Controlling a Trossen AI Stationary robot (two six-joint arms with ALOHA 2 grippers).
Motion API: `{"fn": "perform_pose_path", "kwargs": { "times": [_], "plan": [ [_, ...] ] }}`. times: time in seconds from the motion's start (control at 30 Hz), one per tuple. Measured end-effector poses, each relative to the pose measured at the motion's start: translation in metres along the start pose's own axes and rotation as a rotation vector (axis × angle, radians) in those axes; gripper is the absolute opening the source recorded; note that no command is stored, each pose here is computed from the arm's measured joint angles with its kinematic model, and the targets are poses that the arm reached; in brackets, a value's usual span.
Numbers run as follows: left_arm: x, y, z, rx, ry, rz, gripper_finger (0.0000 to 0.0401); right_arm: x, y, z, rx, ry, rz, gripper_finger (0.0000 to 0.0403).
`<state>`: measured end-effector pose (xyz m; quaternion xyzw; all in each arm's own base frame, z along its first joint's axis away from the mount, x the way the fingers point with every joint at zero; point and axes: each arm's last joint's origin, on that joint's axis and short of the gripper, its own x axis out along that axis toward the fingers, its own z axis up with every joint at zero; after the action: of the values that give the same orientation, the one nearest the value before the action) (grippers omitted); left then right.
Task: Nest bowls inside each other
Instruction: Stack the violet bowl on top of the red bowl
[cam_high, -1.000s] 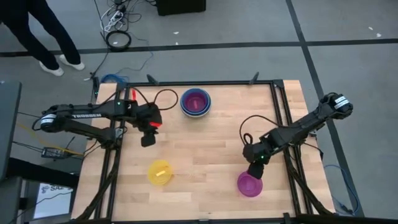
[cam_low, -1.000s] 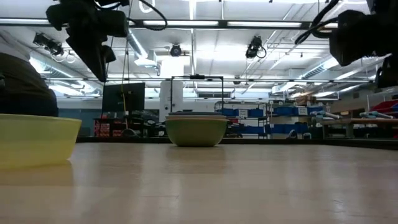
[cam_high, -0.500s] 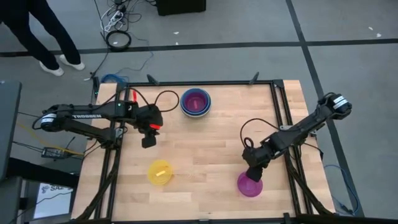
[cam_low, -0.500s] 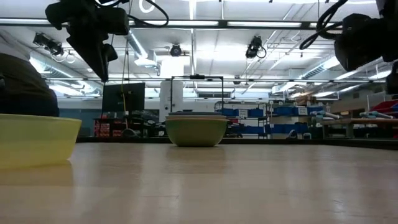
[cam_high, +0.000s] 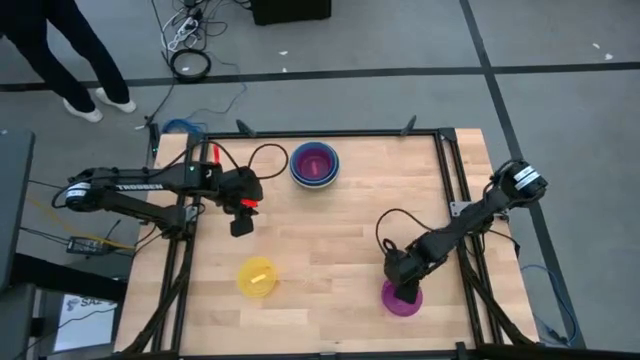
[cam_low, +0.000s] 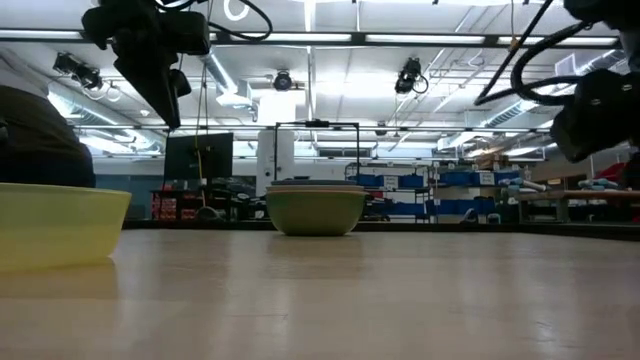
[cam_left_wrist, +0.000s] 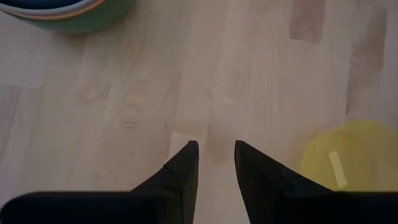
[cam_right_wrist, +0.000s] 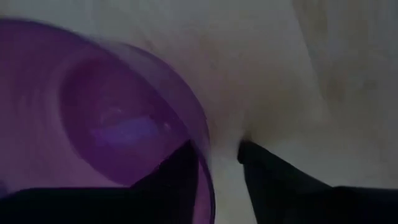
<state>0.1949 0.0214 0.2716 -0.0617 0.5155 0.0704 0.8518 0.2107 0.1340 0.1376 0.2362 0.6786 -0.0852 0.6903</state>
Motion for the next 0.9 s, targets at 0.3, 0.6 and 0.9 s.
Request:
{"fn": "perform_pose_path", "kwargs": {
  "times": [0.3,0.6,0.9],
  "plan": [
    [0.0,0.001,0.003,-0.001,-0.035,0.041,0.0113,-0.052,0.012,0.027,-0.147,-0.154,-0.145,0.0002],
    [-0.004,0.001,0.018,0.015,-0.205,0.071,0.0113,-0.146,-0.044,0.145,0.001,-0.72,-0.325,0.0001],
    [-0.037,0.004,0.019,-0.019,-0.447,0.161,0.0113,-0.185,-0.148,0.221,0.23,-1.073,-0.083,0.0]
  ]
}}
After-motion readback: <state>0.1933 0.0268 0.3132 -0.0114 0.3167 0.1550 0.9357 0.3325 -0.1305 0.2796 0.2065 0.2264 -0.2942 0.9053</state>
